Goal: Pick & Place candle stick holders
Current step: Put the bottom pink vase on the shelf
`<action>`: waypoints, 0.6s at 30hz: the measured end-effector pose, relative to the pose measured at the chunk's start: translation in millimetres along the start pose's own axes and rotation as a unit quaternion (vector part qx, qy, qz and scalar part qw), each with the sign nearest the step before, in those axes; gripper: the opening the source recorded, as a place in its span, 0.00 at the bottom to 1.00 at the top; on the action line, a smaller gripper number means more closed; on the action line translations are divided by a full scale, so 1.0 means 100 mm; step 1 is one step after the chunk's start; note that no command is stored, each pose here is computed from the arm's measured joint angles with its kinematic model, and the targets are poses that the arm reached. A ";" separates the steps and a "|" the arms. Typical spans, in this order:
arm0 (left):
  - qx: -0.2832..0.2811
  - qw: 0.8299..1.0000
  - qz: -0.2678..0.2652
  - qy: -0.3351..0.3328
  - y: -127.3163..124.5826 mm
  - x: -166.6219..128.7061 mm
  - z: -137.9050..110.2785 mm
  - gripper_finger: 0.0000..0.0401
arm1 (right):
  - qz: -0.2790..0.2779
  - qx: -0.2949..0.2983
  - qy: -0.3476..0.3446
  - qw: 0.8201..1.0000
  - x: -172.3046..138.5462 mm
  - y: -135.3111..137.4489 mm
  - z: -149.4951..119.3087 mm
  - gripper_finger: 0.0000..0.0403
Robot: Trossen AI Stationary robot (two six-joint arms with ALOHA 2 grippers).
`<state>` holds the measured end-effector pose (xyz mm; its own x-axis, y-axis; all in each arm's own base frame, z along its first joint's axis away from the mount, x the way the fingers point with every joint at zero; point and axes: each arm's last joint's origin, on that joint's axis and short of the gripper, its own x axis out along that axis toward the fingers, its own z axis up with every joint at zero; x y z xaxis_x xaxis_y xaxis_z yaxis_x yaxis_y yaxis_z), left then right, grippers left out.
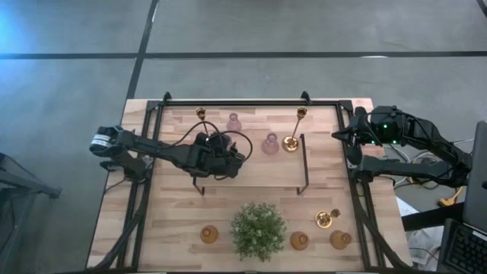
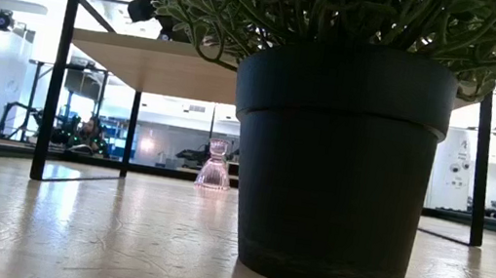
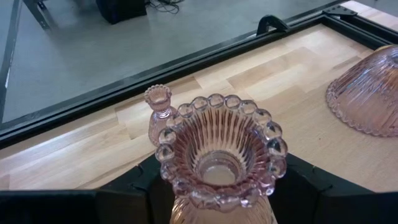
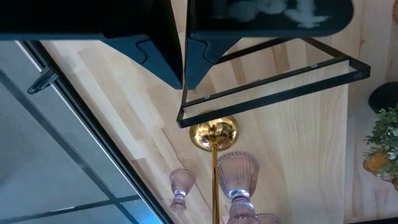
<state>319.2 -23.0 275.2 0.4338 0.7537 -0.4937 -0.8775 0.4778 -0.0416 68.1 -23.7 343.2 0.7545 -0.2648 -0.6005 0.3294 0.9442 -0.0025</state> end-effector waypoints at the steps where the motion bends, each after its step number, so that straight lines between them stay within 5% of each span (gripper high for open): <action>1: 0.001 1.000 0.000 -0.001 0.00 0.00 0.00 0.53 | 0.000 0.000 0.000 1.000 0.00 0.00 0.00 0.03; 18: 0.008 1.000 -0.007 -0.001 0.00 -0.01 0.02 0.54 | 0.000 0.000 0.000 1.000 0.00 0.00 0.00 0.03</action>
<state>319.3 -23.0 277.7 0.4462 0.7484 -0.4907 -0.8682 0.4950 -0.0345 68.1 -23.7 343.1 0.7544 -0.2650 -0.6005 0.3297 0.9441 -0.0024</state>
